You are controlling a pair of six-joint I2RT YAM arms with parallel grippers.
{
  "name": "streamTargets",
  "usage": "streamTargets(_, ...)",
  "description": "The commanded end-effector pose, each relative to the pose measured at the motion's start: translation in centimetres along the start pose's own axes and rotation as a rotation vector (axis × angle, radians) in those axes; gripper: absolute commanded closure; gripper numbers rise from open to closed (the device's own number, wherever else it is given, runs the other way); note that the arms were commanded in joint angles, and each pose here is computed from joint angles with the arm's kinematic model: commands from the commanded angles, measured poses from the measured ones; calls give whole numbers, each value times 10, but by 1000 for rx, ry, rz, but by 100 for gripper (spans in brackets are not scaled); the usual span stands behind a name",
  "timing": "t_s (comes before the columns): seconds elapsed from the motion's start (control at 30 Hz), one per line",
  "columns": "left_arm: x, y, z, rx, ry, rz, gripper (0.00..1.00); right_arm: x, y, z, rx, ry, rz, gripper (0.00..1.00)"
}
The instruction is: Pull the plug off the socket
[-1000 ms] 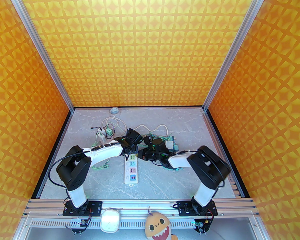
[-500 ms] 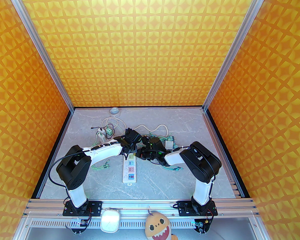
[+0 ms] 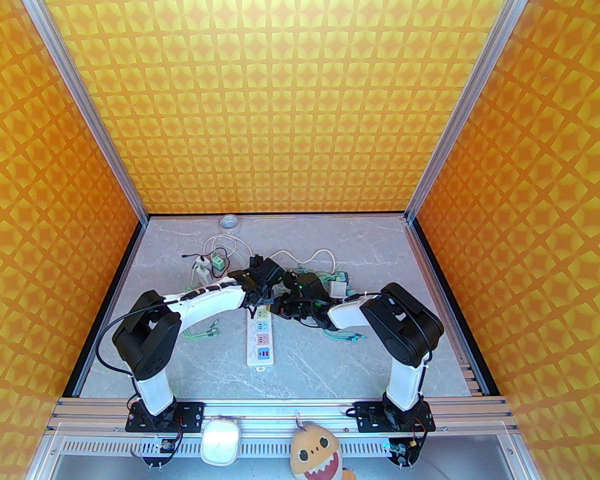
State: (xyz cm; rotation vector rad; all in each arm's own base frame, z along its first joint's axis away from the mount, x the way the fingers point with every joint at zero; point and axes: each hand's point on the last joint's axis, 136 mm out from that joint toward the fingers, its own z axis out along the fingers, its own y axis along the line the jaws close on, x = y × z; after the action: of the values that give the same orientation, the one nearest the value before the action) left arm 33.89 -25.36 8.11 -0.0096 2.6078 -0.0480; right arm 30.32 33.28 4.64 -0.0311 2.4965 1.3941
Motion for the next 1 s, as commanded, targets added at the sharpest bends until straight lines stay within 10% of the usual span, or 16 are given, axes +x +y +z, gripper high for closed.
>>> streamTargets(0.0, 5, -14, -7, -7, 7, 53, 78, 27, -65, 4, 243, 46, 81, 100)
streamTargets(0.47, -12, -10, -42, 29, -63, 20, 77, 0, -10, -31, 231, -30, -76, 97)
streamTargets(0.97, 0, -46, -73, 201, -82, 17, 77, -24, 15, -183, 551, -387, -296, 50)
